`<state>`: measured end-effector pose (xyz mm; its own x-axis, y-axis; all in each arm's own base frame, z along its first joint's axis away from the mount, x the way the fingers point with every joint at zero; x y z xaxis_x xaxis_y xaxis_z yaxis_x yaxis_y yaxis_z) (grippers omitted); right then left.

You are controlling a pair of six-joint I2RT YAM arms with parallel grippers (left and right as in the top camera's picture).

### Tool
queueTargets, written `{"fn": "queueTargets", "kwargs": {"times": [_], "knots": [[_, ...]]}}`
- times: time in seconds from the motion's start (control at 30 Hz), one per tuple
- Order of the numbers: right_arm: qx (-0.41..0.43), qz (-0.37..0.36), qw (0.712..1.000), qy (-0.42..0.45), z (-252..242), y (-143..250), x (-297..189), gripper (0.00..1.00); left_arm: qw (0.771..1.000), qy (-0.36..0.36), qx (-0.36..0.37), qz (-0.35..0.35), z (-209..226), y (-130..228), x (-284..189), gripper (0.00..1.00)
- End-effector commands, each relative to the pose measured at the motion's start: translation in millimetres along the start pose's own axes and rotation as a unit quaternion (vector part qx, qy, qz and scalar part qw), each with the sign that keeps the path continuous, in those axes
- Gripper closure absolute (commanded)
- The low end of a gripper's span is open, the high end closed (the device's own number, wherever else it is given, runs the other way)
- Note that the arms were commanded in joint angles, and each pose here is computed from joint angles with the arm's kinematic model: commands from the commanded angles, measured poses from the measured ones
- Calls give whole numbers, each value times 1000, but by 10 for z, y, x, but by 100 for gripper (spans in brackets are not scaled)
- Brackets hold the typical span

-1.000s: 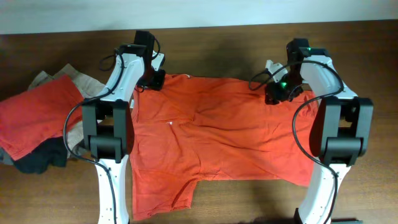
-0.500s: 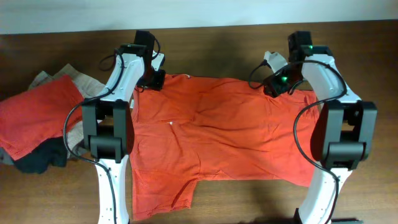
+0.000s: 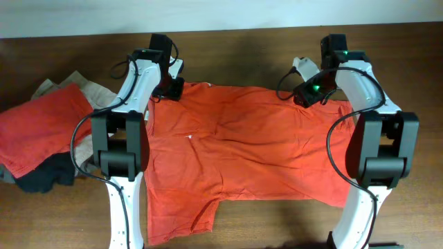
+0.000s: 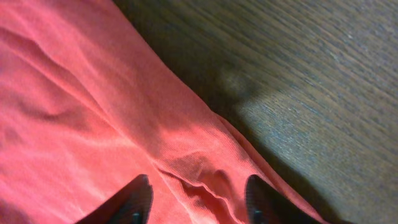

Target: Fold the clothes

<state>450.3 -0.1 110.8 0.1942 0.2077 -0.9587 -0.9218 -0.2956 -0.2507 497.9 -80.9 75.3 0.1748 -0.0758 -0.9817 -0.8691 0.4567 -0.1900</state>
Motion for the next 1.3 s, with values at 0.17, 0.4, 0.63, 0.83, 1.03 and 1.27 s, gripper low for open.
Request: {"fn": "queueTargets", "kwargs": {"times": [0.17, 0.4, 0.63, 0.83, 1.03, 1.27], "knots": [[-5, 24, 1000, -13, 40, 55, 143, 46, 999, -16, -11, 26, 87, 98, 147, 60], [-6, 21, 1000, -6, 12, 37, 186, 56, 999, -15, -11, 30, 82, 112, 146, 60], [27, 25, 999, 4, -5, 44, 179, 82, 999, -13, -11, 35, 77, 128, 144, 60], [31, 35, 999, -3, 174, 86, -90, 96, 999, -14, -11, 34, 81, 110, 104, 60], [60, 50, 997, -8, 392, 130, -281, 95, 999, -14, -11, 32, 99, 1, -272, 61], [173, 37, 984, 12, 240, 155, -401, 68, 1000, -26, -10, -5, 114, -166, -1065, 50]]}}
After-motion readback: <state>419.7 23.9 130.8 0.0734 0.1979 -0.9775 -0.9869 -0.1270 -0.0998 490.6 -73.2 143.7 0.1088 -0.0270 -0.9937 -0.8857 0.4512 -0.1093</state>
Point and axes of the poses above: each gripper's point midway between its finger pads, its own x axis out along the fingers, its own z axis along the line the jaws close on, y = z × x, the point moved 7 cm from there along -x, back along the fingers, and after that the axes turned 13 degrees about x, right-handed, at the moved point
